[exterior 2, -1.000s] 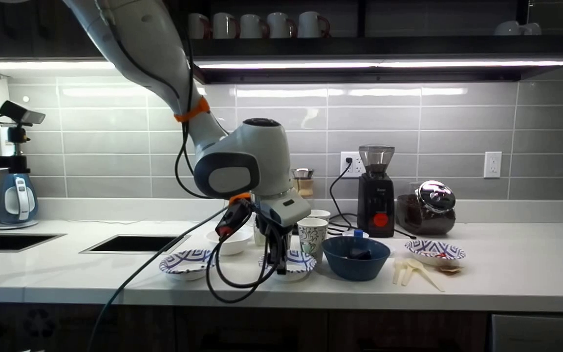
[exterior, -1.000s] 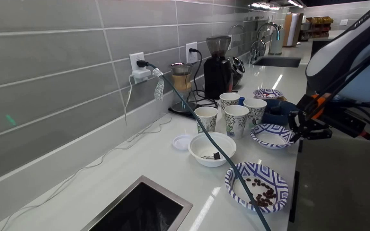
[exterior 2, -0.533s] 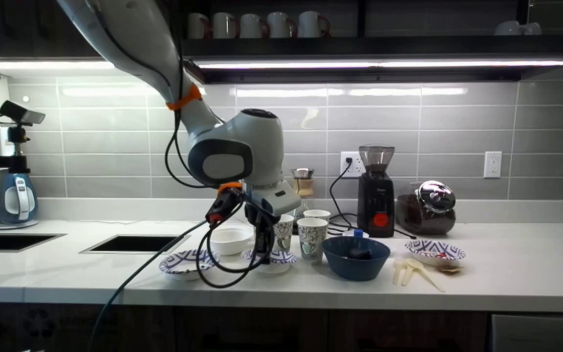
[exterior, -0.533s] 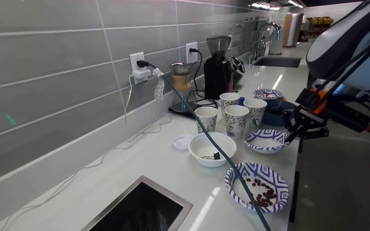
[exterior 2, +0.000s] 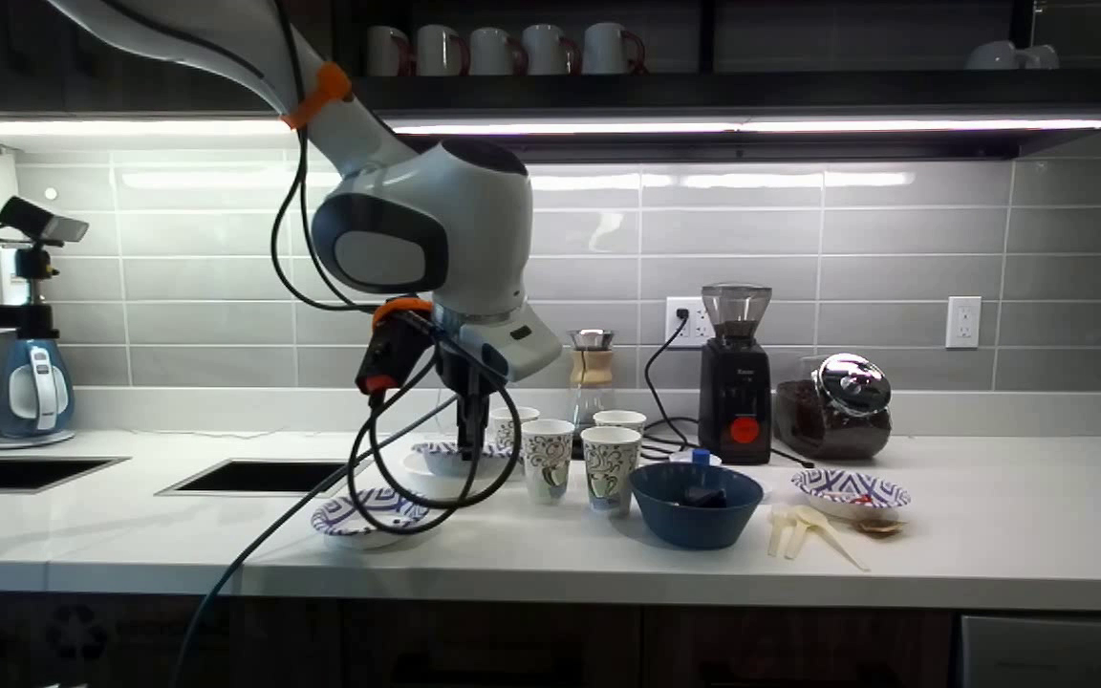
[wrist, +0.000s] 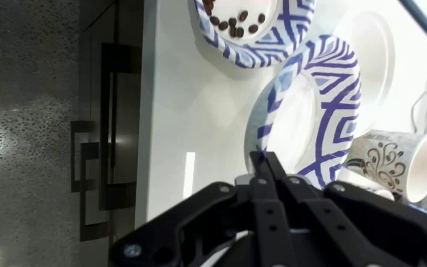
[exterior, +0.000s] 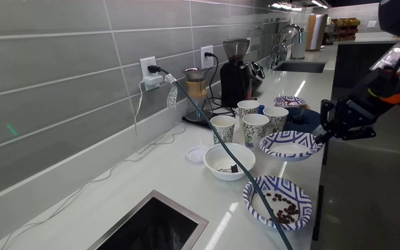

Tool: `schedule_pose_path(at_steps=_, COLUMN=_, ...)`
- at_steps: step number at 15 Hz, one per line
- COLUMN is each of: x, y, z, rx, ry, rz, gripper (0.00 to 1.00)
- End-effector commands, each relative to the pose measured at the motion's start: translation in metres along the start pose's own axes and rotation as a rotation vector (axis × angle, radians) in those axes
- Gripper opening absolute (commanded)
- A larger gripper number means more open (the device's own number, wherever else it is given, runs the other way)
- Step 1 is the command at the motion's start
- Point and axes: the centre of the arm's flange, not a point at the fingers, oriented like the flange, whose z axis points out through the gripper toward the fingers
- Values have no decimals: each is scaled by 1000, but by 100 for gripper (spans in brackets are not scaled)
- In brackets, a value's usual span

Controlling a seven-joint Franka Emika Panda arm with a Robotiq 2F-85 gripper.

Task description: Stack the white and blue plates from right to left

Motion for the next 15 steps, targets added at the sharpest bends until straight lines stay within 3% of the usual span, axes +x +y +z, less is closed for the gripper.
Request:
schedule_pose_path(at_steps=1, x=-27, y=13, z=-13, rx=20, ry=-76, rz=-96, gripper=0)
schedule_pose_path(at_steps=15, x=-58, y=5, z=32, rx=-42, ry=-175, rz=-298, gripper=0)
